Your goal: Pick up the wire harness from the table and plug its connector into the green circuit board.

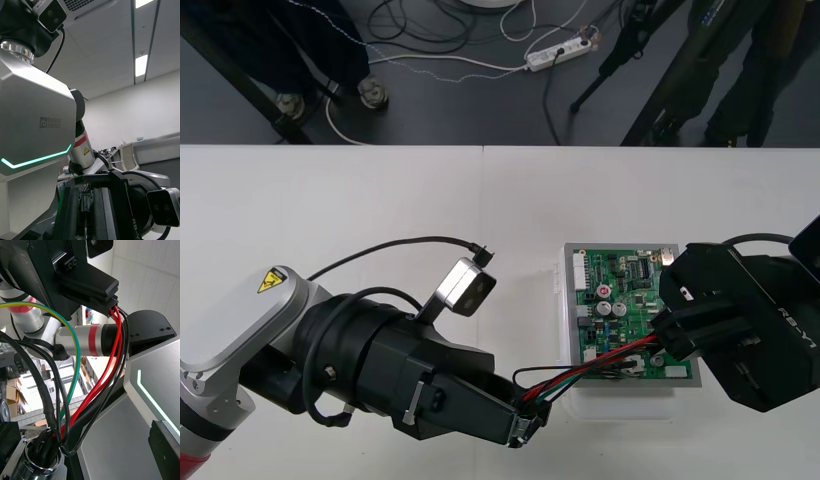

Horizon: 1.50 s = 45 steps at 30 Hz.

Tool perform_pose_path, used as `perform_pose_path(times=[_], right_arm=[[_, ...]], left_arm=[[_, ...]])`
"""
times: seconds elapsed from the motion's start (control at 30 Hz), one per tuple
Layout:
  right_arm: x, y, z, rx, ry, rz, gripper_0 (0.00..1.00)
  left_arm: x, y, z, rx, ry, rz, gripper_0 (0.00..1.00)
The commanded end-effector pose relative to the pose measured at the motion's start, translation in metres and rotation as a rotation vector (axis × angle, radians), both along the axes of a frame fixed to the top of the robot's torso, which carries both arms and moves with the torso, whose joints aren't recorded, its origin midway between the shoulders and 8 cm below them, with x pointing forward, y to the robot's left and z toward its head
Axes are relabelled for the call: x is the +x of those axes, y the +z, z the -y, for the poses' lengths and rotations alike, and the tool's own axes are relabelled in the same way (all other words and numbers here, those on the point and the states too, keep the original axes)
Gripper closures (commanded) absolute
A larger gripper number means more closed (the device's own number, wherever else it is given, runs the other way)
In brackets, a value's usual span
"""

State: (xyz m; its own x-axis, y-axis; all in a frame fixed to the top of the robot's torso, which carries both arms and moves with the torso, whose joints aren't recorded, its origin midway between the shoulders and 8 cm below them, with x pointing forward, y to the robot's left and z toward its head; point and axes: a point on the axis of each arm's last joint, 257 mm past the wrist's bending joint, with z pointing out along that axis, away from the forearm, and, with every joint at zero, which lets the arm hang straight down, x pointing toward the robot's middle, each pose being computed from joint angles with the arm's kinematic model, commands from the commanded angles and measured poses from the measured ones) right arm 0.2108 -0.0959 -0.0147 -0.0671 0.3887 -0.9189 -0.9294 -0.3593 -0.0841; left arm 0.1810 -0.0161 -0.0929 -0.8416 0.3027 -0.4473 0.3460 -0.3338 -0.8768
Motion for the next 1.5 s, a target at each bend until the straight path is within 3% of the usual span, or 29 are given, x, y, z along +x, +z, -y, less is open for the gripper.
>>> perform_pose_path(times=[0.03, 0.9, 1.07, 1.5], right_arm=[[-0.008, 0.007, 0.002, 0.025, 0.017, 0.004, 1.00], [0.010, 0.007, 0.017, -0.035, -0.083, 0.067, 1.00], [0.015, 0.007, 0.023, -0.048, -0.105, 0.066, 1.00], [0.027, 0.003, 0.028, -0.077, -0.163, 0.103, 1.00]], left_arm=[[-0.001, 0.014, 0.006, -0.050, 0.025, 0.086, 0.00], [0.080, 0.049, -0.043, -0.044, 0.274, 0.355, 0.00], [0.098, 0.059, -0.051, -0.020, 0.323, 0.488, 0.00], [0.120, 0.077, -0.059, -0.007, 0.372, 0.679, 0.00]])
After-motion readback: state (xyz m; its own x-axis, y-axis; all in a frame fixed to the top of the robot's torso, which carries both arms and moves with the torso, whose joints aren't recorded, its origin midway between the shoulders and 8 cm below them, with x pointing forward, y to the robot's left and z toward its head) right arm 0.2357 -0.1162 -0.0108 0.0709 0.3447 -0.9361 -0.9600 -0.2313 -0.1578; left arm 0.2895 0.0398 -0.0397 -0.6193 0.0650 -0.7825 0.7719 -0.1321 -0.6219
